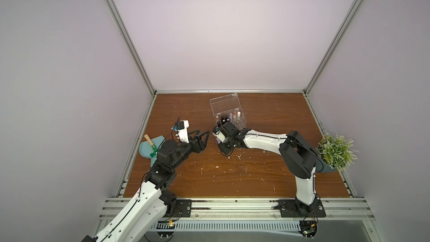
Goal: Arrange the lipsticks in the organizer
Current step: Pick up the lipstick at the center of the board.
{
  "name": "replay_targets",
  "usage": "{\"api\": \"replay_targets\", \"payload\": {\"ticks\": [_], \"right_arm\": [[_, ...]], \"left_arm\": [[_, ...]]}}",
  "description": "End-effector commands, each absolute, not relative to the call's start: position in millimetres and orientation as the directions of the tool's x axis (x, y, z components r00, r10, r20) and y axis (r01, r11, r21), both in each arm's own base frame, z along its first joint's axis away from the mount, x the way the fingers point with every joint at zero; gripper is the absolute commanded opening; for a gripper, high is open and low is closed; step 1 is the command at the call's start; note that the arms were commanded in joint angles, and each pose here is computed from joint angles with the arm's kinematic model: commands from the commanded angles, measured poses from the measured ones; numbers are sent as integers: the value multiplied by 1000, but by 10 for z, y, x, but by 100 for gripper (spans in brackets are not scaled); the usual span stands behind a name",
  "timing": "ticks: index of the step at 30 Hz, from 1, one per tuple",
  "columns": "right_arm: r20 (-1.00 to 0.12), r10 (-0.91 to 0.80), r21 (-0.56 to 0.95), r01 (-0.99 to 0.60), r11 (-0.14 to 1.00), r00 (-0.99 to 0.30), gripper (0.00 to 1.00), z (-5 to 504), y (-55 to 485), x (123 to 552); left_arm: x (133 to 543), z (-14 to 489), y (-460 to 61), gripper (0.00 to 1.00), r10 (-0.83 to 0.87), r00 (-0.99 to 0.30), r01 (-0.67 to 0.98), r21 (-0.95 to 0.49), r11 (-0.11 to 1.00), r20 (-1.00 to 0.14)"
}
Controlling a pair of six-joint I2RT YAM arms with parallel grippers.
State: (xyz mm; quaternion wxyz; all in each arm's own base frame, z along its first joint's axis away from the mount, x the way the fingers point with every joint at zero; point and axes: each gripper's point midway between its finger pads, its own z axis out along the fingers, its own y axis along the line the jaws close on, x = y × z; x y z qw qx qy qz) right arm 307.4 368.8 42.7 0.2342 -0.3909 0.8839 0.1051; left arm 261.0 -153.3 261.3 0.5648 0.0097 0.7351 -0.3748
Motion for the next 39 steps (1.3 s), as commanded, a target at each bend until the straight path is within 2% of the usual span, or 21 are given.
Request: {"api": "replay_targets", "payload": {"ticks": [1, 18, 20, 21, 24, 26, 29, 35, 39], "right_arm": [[-496, -629, -43, -707, 706, -598, 44, 493, 3654, 3180], [-467, -648, -27, -722, 691, -602, 24, 379, 3698, 3151], [-465, -651, -41, -720, 693, -600, 24, 386, 3668, 3162], [-469, -652, -48, -720, 692, -596, 28, 413, 3666, 3171], [-477, -654, -66, -717, 694, -588, 50, 473, 3649, 3215], [-485, -652, -68, -718, 693, -583, 55, 526, 3679, 3247], [-491, -653, -65, -723, 687, -576, 56, 556, 3753, 3293], [-477, -661, -63, -728, 683, -579, 43, 476, 3810, 3328], [-458, -666, -80, -719, 690, -589, 42, 416, 3755, 3327]], "left_arm": [[2634, 2603, -1440, 73, -403, -344, 405, -521, 751, -848], [2610, 2606, -1487, 74, -399, -351, 432, -524, 734, -847], [2610, 2607, -1493, 74, -399, -353, 434, -526, 732, -846], [2608, 2616, -1493, 74, -400, -351, 436, -526, 731, -847], [2605, 2624, -1492, 74, -400, -350, 437, -526, 730, -847], [2605, 2631, -1498, 74, -402, -350, 439, -528, 727, -846], [2606, 2619, -1502, 74, -403, -352, 440, -530, 725, -845], [2601, 2647, -1484, 74, -398, -344, 438, -521, 733, -850], [2601, 2650, -1481, 73, -398, -343, 438, -519, 734, -851]]}}
